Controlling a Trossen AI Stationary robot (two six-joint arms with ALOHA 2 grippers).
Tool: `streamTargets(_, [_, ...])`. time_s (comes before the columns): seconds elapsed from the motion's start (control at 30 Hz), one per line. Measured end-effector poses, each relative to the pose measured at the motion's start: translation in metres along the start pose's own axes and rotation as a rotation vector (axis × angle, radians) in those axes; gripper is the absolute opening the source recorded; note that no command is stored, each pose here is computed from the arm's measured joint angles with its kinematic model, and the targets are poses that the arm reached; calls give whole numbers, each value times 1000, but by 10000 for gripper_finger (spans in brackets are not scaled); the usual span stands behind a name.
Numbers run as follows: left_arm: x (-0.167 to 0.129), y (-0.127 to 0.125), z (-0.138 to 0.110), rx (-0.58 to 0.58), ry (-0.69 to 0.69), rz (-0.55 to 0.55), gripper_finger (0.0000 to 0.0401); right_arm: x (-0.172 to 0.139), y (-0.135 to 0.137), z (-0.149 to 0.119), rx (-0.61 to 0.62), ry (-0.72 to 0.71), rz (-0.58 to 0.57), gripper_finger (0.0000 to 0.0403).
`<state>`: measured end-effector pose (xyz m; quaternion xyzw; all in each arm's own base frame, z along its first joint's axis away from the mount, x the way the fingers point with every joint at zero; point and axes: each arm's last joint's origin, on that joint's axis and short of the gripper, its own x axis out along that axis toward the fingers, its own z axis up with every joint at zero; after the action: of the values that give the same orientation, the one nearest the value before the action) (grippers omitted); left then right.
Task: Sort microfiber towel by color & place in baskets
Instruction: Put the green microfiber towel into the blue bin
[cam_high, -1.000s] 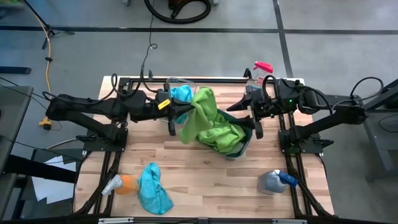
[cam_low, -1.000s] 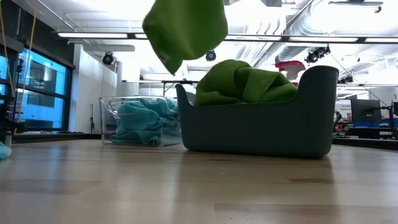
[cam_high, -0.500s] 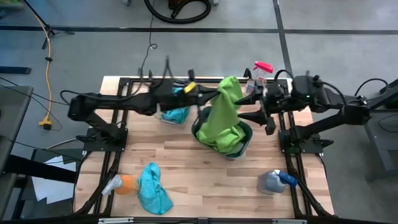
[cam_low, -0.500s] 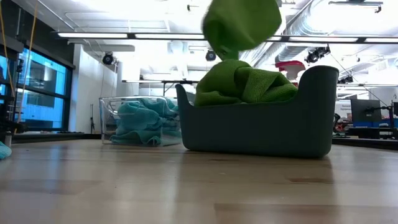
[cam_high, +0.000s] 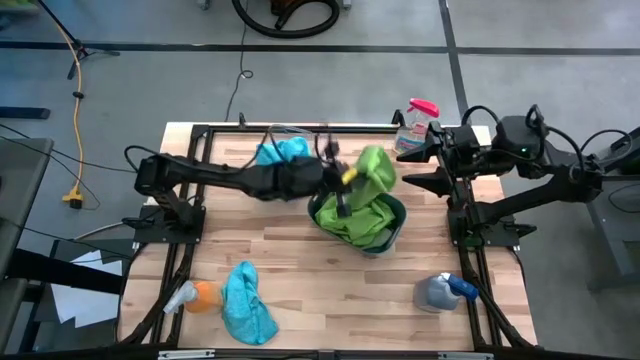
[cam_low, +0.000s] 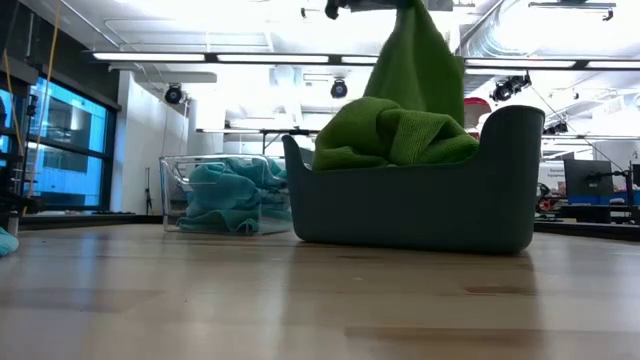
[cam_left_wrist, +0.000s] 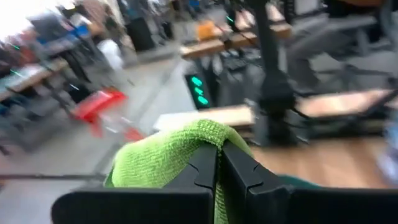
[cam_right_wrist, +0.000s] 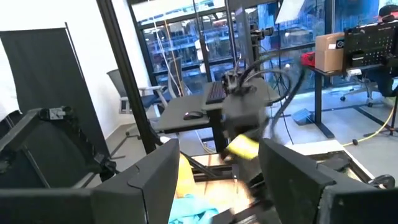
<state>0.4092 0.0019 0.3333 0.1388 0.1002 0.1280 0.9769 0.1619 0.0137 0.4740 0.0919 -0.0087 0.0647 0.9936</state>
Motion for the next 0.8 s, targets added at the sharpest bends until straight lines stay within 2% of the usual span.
streamTargets(0.3, [-10, -66, -18, -133, 183, -194, 0, 0, -1, -5, -3, 47, -23, 218])
streamTargets(0.4, [-8, -81, -31, -154, 258, -216, 0, 0, -2, -5, -6, 46, -45, 218])
streamTargets(0.5, [-1, -82, -42, -222, 316, -207, 0, 0, -3, -5, -8, 46, -68, 218])
streamTargets(0.63, [2, -72, -54, -444, 489, -292, 0, 0, -3, -6, -7, 56, -72, 218])
streamTargets(0.73, [-4, -68, -69, -436, 661, -282, 0, 0, -3, -7, -4, 65, -74, 218])
streamTargets(0.8, [-8, -66, -71, -412, 695, -258, 0, 0, -3, -8, -7, 73, -75, 218])
